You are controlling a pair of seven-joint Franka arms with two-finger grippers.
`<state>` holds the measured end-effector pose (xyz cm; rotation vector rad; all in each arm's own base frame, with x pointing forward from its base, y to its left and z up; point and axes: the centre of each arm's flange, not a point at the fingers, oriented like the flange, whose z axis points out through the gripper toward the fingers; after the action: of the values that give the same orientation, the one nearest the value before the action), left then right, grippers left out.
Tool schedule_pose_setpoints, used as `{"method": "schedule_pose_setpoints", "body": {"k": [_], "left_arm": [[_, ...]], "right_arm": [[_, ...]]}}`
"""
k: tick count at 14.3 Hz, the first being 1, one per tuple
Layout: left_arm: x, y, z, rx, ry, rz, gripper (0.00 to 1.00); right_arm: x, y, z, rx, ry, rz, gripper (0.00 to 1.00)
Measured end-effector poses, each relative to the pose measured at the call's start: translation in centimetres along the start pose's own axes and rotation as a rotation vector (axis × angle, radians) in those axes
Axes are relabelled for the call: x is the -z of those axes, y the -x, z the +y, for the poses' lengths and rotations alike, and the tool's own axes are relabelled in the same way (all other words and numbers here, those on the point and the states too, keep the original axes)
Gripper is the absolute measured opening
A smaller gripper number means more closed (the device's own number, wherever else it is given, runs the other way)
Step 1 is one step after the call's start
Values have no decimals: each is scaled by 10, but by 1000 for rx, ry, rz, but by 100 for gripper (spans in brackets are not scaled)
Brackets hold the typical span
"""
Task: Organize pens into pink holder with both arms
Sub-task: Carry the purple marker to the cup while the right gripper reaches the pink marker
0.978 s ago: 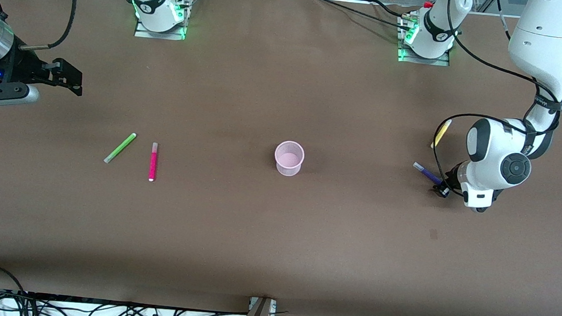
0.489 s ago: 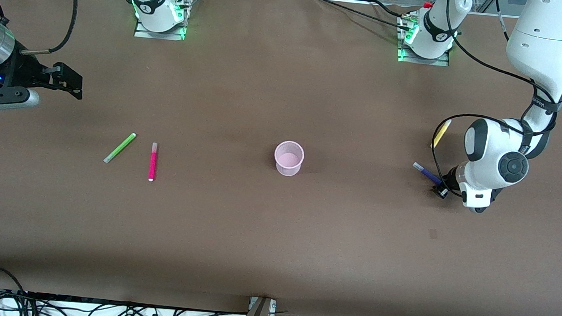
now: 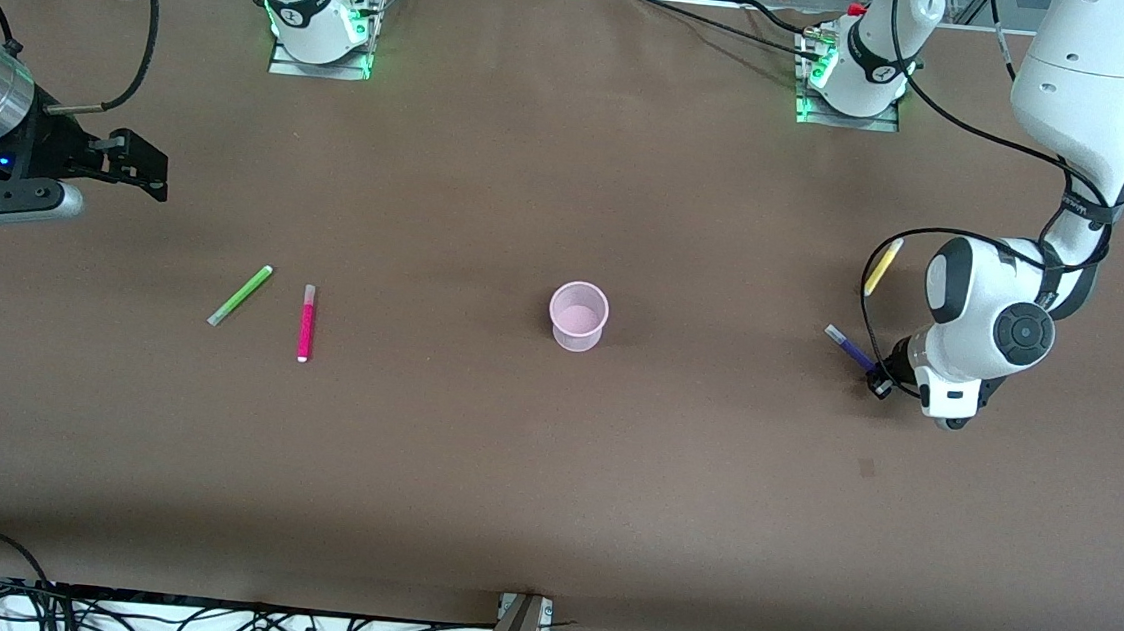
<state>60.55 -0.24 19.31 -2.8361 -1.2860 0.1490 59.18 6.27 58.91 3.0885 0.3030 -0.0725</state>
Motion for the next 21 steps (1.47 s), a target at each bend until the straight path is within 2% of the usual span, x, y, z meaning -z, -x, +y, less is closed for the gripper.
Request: {"method": "schedule_pose_setpoints", "body": {"k": [2,4,7,9,12,16,19,21], "left_arm": [[41,11,28,-42,13,-14,18],[101,30,57,-88,44,-13,18],[180,76,87,-115,131,26,18],[202,114,111,-77,210,51,18],[207,181,150,-27,263,158,18],[186,282,194,27,280,282,18],[159,329,222,0,286,321,18],[132,351,232,-27,277,370,18]], "right_arm": [[-5,-5,-1,2,1,7,100],[-19,-12,-7,12,1,-13,100],[-59,-31,-24,39,5,-68,100],[-75,-38,-26,44,7,-92,100],[-102,-42,-28,53,-18,-113,100],[-180,-46,-30,41,-46,-83,100],[-242,-50,-35,44,-35,-45,100],[-284,-57,-40,51,-26,-44,100]]}}
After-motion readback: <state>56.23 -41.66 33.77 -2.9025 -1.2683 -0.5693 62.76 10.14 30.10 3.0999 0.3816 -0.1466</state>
